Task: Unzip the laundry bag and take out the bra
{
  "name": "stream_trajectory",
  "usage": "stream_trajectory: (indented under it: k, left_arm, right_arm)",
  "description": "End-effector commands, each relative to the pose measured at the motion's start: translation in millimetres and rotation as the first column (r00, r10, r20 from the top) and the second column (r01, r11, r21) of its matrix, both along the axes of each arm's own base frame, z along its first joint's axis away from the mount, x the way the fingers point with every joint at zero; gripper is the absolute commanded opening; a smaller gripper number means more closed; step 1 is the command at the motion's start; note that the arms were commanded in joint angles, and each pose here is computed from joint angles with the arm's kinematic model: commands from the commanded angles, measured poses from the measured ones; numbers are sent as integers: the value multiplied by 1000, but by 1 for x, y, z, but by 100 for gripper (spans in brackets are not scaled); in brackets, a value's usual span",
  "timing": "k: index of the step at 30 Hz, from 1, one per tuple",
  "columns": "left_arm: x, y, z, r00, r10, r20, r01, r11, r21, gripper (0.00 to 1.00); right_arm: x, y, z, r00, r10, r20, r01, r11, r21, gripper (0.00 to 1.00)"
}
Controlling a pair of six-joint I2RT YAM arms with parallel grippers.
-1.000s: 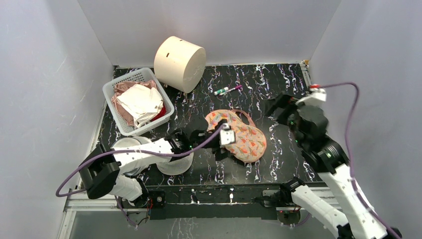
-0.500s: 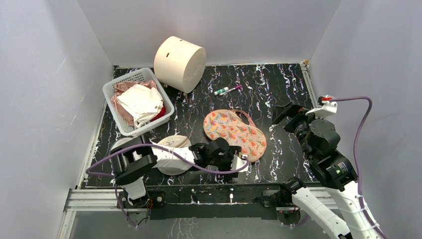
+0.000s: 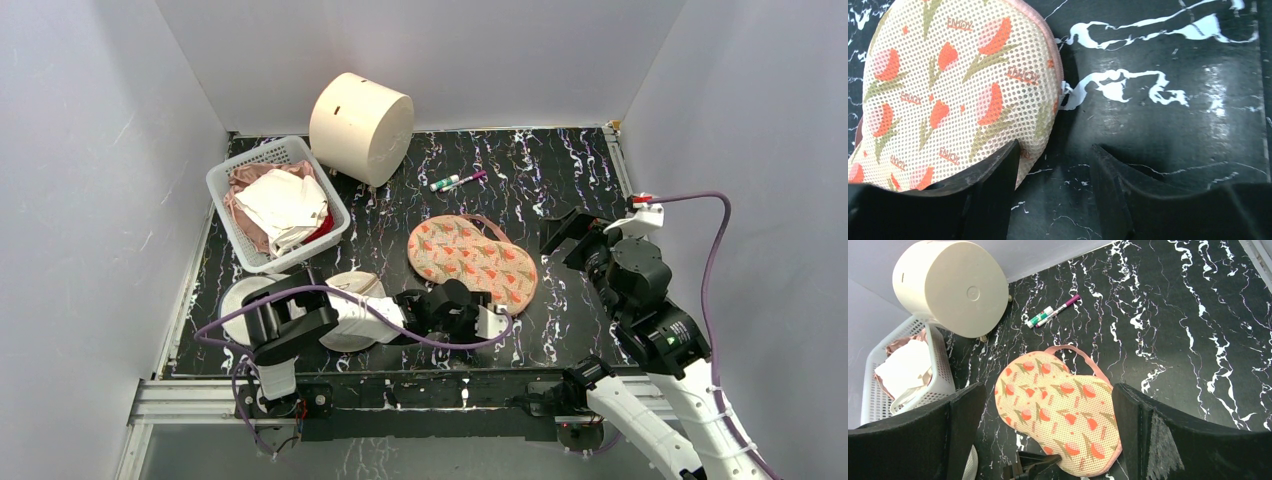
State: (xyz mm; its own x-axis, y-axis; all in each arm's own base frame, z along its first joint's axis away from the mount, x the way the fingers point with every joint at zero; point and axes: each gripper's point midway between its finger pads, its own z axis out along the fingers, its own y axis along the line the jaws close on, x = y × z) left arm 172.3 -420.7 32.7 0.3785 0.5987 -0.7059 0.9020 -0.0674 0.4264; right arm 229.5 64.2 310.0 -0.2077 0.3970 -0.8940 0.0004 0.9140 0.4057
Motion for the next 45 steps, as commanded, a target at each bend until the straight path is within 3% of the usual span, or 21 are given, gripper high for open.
stream_trajectory:
  k: [1, 7, 13, 17, 26, 29, 35, 40, 45]
  left_arm:
    - [24, -11, 21, 990, 132, 55, -129, 990, -55, 47]
    - [50, -2, 25, 954, 265, 138, -259, 964, -62, 23]
    - [60, 5, 62, 922, 357, 152, -332, 928, -169, 0]
    - [65, 9, 82, 897, 422, 128, -388, 893, -227, 0]
    - [82, 23, 107, 799, 601, 18, -573, 770, -281, 0]
    - [95, 34, 111, 742, 671, -16, -648, 710, -274, 0]
    - [107, 51, 119, 701, 699, -142, -708, 658, -256, 0]
    - [96, 51, 128, 755, 636, -157, -653, 709, -265, 0]
    - [77, 38, 138, 856, 495, -151, -517, 806, -289, 0]
  right_arm:
    - [5, 5, 10, 999, 7, 35, -8, 1000, 31, 98]
    - [2, 2, 15, 999, 0, 41, -2, 999, 34, 98]
    - [-3, -1, 6, 1000, -4, 13, 4, 1000, 22, 98]
    - [-7, -2, -11, 1000, -9, -30, 10, 999, 31, 98]
    - [-11, 37, -74, 973, 143, -178, -118, 982, 145, 98]
    - [-8, 44, -95, 961, 158, -229, -124, 980, 158, 98]
    - [1, 61, -134, 934, 186, -305, -121, 968, 219, 97]
    - [10, 57, -149, 929, 118, -350, -34, 971, 237, 97]
    - [16, 40, -144, 927, 15, -375, 53, 984, 173, 97]
